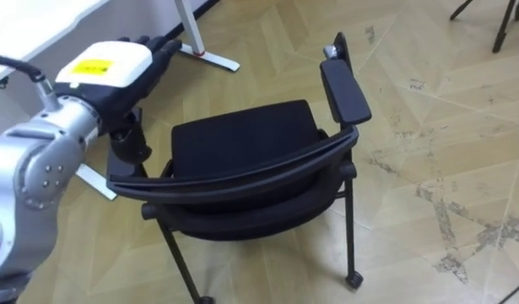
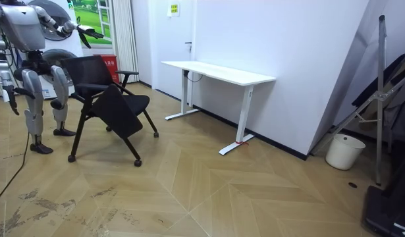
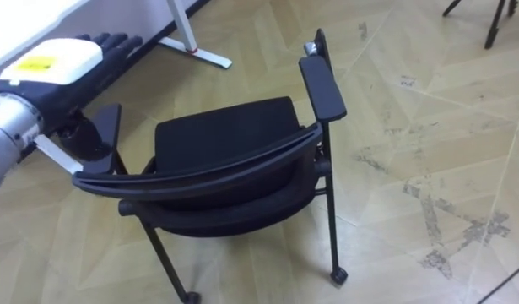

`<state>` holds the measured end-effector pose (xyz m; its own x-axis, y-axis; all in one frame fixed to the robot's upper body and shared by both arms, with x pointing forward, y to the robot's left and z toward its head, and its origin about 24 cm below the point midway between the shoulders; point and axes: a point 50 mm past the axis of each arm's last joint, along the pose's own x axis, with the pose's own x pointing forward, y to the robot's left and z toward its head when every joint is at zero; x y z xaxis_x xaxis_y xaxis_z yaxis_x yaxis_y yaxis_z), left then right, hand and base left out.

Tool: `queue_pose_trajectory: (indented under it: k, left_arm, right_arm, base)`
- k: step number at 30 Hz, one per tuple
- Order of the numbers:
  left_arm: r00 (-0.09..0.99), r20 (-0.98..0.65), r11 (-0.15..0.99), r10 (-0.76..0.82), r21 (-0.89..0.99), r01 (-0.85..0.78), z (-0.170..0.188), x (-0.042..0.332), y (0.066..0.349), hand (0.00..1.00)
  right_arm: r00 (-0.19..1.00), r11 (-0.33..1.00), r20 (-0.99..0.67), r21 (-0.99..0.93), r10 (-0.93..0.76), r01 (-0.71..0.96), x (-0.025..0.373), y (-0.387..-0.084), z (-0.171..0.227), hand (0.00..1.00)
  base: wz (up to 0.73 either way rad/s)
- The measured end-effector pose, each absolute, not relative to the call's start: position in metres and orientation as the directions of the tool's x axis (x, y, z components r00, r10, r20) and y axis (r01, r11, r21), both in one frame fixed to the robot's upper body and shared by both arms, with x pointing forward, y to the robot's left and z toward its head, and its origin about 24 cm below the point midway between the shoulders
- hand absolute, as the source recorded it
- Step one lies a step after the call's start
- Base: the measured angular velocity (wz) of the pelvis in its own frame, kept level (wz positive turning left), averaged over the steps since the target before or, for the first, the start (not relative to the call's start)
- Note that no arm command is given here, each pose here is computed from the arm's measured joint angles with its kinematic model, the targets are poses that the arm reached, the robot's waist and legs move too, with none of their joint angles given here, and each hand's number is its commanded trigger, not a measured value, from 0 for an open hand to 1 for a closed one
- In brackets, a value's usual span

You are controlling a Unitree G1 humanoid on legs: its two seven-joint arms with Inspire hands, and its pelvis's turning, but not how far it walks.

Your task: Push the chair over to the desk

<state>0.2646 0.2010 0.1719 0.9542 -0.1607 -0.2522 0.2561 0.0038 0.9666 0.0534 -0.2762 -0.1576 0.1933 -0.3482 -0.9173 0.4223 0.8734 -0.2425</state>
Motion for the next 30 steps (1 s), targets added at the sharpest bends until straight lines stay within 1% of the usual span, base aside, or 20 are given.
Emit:
queue_pose_trajectory:
  k: [2, 7, 12, 16, 22, 30]
  left_arm:
    - [0.95, -0.269, -0.001, -0.161, 0.962, 0.272, 0.182, 0.268, 0.201, 0.0]
    - [0.943, -0.299, -0.043, -0.148, 0.954, 0.296, 0.193, 0.269, 0.204, 0.0]
    - [0.914, -0.37, -0.045, -0.164, 0.929, 0.368, 0.191, 0.268, 0.204, 0.0]
    - [0.892, -0.412, -0.053, -0.185, 0.911, 0.409, 0.195, 0.261, 0.198, 0.0]
    - [0.846, -0.491, -0.02, -0.209, 0.867, 0.498, 0.19, 0.259, 0.198, 0.0]
    - [0.786, -0.551, -0.006, -0.282, 0.82, 0.573, 0.183, 0.257, 0.191, 0.0]
  right_arm:
    - [0.194, 0.875, -0.915, -0.249, -0.353, 0.416, 0.054, -0.278, -0.157, 0.0]
    - [0.193, 0.869, -0.907, -0.27, -0.374, 0.414, 0.054, -0.286, -0.154, 0.0]
    - [0.199, 0.872, -0.908, -0.264, -0.369, 0.412, 0.054, -0.288, -0.153, 0.0]
    - [0.219, 0.885, -0.917, -0.225, -0.334, 0.408, 0.056, -0.286, -0.153, 0.0]
    - [0.253, 0.899, -0.919, -0.188, -0.304, 0.395, 0.065, -0.286, -0.152, 0.0]
    - [0.25, 0.903, -0.918, -0.2, -0.309, 0.381, 0.066, -0.29, -0.151, 0.0]
  base:
    - [0.04]
    - [0.01]
    - [0.0]
    - [0.05]
    - [0.04]
    - [0.01]
